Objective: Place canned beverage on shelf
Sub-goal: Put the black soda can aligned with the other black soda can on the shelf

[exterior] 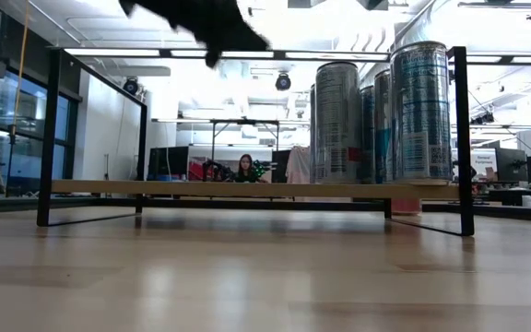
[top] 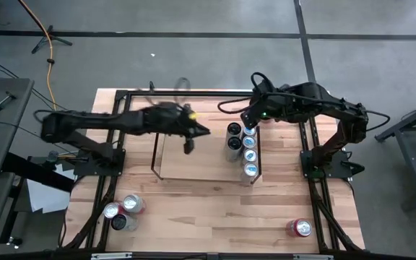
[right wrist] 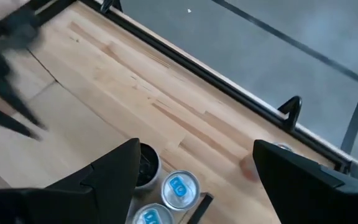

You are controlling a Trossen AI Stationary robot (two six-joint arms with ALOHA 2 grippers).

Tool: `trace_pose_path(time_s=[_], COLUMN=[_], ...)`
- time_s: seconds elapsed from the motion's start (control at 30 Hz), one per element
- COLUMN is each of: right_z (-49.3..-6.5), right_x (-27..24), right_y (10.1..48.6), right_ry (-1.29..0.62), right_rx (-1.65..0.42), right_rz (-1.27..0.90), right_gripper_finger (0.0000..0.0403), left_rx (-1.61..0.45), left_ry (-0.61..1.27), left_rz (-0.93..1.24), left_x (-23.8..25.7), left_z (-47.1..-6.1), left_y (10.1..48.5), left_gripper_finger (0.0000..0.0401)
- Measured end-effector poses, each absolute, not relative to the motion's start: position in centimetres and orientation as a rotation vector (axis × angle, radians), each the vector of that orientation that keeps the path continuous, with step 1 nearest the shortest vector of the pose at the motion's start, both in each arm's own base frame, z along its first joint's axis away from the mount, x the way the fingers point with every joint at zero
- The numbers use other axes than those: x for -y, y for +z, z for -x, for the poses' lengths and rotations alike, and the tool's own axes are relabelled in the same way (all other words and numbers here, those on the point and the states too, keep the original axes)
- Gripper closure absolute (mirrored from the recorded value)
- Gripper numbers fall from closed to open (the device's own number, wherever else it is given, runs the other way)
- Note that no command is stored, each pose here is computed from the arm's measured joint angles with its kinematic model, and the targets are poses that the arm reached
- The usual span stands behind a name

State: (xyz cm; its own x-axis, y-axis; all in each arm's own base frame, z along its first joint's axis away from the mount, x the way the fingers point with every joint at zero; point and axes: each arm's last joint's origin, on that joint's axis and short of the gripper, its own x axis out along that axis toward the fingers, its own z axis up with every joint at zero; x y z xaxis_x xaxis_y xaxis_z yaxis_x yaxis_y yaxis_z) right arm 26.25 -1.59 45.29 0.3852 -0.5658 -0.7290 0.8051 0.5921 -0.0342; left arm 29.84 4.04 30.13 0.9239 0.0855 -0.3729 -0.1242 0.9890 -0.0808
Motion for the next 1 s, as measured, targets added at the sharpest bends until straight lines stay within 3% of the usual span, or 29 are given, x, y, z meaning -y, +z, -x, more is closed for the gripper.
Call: trace_pose_path(time_s=[0.17,0.33,0.6,0.77,1.0], right_z=[-26.2,-26.5,-26.7,-26.8,-26.9], right_x=[1.6,1.6,1.3,1.2,1.2], right_y=[45.3,45.4,45.3,45.3,45.1], right_ry=[-0.840,-0.792,-0.606,-0.614,-0.612], right_rx=[-0.828,-0.835,-0.921,-0.910,-0.915], right_rz=[-0.231,-0.160,-0.100,-0.165,-0.170], right_gripper_finger=[0.0104,0.0105,0.0104,0.0104,0.0104], left_rx=[-0.148,-0.013,0.063,0.137,0.121], left_ry=[0.085,0.067,0.029,-0.140,-0.241], left_rz=[0.069,0.104,0.058,-0.006,-0.042], left_x=[-3.1,-1.8,0.9,2.1,2.2], left_z=[-25.6,-22.3,-20.7,-19.9,-16.7], left_y=[35.5,38.4,39.8,40.6,41.2], left_gripper_finger=[0.0401,0.0401,0.0401,0.0401,0.0401])
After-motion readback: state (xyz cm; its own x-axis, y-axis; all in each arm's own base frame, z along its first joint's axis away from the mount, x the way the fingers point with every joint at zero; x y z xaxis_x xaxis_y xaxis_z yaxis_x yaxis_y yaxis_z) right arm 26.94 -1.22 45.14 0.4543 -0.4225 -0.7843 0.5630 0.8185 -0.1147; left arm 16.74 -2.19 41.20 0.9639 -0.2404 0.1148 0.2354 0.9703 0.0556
